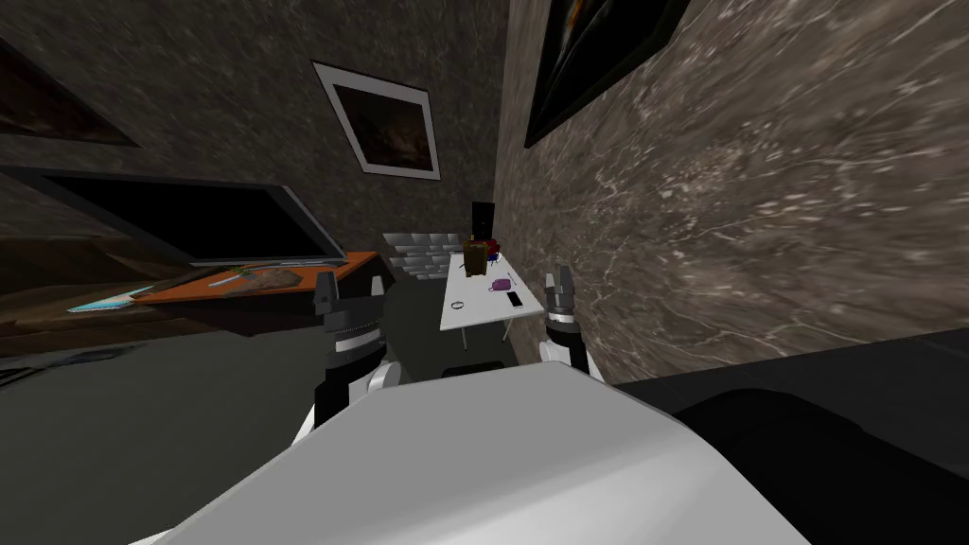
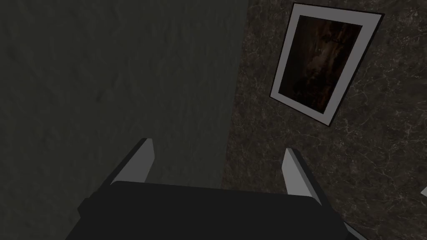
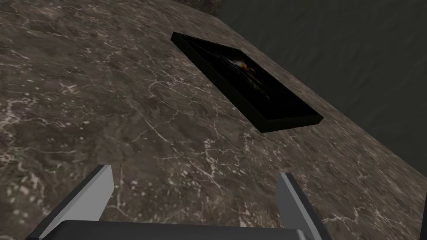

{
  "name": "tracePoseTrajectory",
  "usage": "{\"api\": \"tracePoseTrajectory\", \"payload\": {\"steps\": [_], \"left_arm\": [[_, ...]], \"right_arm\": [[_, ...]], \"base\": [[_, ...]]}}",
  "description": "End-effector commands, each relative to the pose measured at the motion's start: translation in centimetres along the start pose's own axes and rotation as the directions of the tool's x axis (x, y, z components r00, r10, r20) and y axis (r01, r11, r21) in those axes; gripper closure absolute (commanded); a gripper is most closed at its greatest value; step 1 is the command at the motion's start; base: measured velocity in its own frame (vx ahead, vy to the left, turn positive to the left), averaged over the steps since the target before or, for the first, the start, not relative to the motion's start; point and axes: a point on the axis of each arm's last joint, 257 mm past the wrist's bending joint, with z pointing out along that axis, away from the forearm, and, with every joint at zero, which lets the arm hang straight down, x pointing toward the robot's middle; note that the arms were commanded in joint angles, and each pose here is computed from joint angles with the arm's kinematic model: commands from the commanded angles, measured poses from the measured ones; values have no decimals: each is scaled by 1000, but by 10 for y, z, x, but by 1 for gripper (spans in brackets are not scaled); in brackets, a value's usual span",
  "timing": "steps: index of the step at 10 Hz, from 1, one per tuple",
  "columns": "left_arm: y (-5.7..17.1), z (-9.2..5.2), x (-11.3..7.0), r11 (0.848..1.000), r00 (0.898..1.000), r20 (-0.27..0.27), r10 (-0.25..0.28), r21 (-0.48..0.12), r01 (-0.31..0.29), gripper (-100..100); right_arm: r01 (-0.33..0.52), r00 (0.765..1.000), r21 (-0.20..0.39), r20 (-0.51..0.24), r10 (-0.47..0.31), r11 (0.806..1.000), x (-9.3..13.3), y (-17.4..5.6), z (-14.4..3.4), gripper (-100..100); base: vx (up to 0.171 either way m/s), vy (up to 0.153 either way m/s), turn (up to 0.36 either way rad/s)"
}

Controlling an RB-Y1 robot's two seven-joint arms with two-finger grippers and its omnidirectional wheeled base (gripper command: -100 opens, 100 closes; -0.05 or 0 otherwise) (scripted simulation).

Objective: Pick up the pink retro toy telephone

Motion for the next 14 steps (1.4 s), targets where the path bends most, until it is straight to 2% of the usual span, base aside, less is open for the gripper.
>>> {"api": "tracePoseTrajectory", "payload": {"steps": [1,6,9,10,11,12,13,14], "left_arm": [[0,0,0,1000,1000,0,0,0,0,0],[0,0,0,1000,1000,0,0,0,0,0],[0,0,0,1000,1000,0,0,0,0,0],[0,0,0,1000,1000,0,0,0,0,0],[0,0,0,1000,1000,0,0,0,0,0],[0,0,0,1000,1000,0,0,0,0,0],[0,0,0,1000,1000,0,0,0,0,0],[0,0,0,1000,1000,0,0,0,0,0]], "right_arm": [[5,999,-13,-37,-5,1000,9,-1,1,-100],[26,987,-61,-159,-35,998,37,-7,3,-100],[49,956,-108,-282,-78,993,67,-18,0,-100],[55,952,-112,-295,-86,992,68,-18,0,-100],[64,934,-129,-340,-105,990,78,-23,-3,-100],[67,932,-131,-347,-109,989,78,-23,-4,-100],[79,908,-150,-396,-133,986,89,-30,-8,-100],[81,906,-151,-400,-136,985,89,-30,-8,-100]], "base": [[-49,-11,177],[-98,-28,171],[-113,-23,247],[-98,-16,130],[-79,-21,218],[-55,-19,132],[-55,-11,208],[-51,-8,112]]}}
